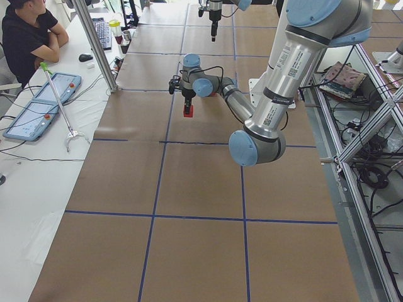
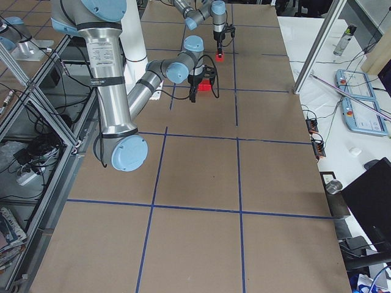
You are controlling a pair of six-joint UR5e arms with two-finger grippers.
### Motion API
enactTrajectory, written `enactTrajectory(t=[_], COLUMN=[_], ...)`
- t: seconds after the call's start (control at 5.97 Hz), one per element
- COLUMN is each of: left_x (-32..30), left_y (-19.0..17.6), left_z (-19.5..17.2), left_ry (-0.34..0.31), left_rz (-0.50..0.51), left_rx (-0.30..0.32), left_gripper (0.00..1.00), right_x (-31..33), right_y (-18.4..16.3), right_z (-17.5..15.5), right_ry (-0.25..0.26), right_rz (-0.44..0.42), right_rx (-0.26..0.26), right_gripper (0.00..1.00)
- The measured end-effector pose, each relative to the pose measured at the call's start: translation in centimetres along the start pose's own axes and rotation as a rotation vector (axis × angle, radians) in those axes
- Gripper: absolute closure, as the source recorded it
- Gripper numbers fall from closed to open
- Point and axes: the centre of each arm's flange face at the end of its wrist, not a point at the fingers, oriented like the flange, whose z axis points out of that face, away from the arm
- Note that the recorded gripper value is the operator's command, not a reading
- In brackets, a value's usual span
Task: Form red blocks into L shape at center
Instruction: 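Carry the red cube with the left gripper and set it beside the farther center cube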
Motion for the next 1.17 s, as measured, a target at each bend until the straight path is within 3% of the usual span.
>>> enactTrajectory(t=[0.17, 0.5, 1.01, 1.17], left_x=[0.9, 4.7, 10.0, 11.8], left_y=[0.8, 4.3, 6.0, 6.1], left_z=[-1.1, -1.0, -0.5, 0.1], left_ry=[-0.04, -0.057, -0.025, -0.019], left_rz=[-0.23, -0.678, -1.234, -1.353], left_rx=[-0.006, 0.012, 0.031, 0.024], left_gripper=[1.0, 1.0, 1.0, 1.0], right_x=[0.2, 0.4, 0.8, 0.8], right_y=[-0.1, -0.3, -0.7, -0.8], right_z=[-0.2, -0.4, -0.7, -0.7], right_ry=[-0.001, 0.0, 0.002, 0.001], right_rz=[0.006, 0.013, 0.022, 0.027], right_rx=[0.003, 0.007, 0.015, 0.017], right_gripper=[0.0, 0.0, 0.0, 0.0])
